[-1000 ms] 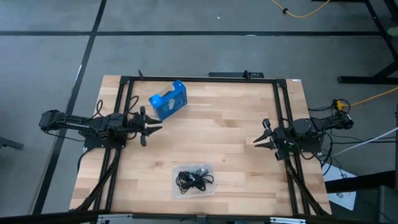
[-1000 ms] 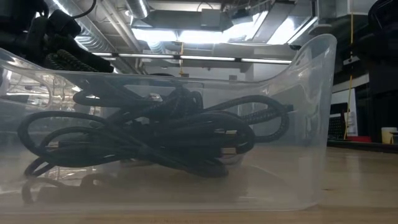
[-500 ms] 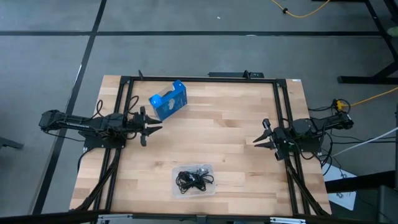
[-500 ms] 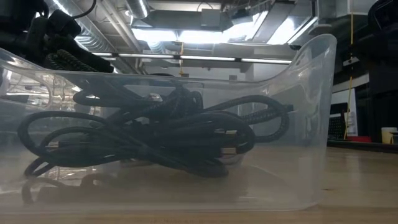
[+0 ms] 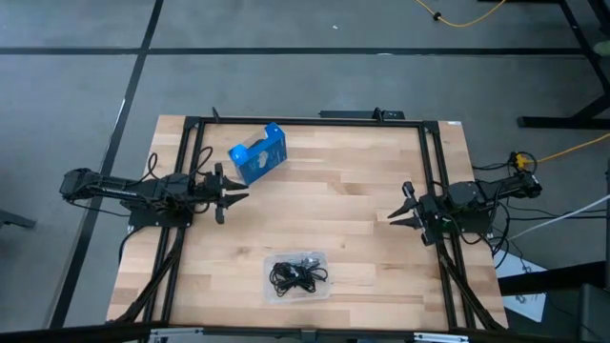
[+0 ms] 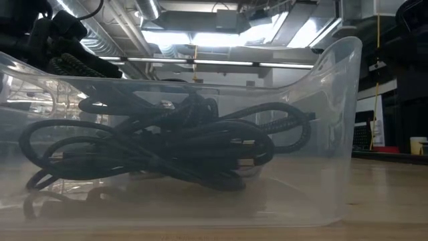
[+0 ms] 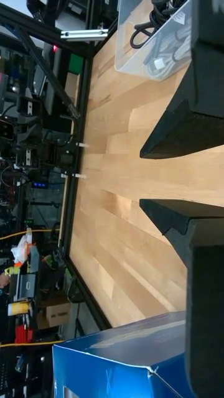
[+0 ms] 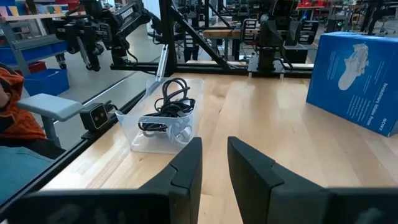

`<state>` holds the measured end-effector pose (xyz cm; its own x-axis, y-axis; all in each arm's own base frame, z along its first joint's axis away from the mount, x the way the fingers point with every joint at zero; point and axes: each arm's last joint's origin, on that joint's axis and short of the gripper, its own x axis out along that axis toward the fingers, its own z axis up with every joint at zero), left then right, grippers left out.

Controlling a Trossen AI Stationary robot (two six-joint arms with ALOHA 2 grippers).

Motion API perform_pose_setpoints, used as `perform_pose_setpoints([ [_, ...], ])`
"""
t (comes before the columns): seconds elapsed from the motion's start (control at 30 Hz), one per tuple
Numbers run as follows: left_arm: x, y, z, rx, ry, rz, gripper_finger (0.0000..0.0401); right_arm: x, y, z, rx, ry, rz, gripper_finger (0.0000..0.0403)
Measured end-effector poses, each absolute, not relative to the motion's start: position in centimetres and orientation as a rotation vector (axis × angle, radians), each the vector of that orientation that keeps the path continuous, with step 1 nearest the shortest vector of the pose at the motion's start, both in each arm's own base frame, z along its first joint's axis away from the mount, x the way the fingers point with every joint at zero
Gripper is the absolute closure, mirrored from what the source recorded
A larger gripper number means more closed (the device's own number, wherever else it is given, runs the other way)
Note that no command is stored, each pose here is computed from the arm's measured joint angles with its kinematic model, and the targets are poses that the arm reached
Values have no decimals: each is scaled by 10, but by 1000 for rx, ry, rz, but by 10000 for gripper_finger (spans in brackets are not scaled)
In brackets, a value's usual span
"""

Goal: Pick and place USB-C Cables
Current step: Return to Home Position

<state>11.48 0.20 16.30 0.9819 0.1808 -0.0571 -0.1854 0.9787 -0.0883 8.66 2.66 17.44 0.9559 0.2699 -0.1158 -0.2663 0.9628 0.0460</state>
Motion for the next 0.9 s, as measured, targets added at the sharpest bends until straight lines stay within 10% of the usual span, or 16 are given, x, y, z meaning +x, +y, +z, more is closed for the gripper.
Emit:
perform_pose_setpoints([
  [0.9, 115, 2, 163, -93, 49, 185, 293, 86, 26, 170, 23, 164, 271, 322],
])
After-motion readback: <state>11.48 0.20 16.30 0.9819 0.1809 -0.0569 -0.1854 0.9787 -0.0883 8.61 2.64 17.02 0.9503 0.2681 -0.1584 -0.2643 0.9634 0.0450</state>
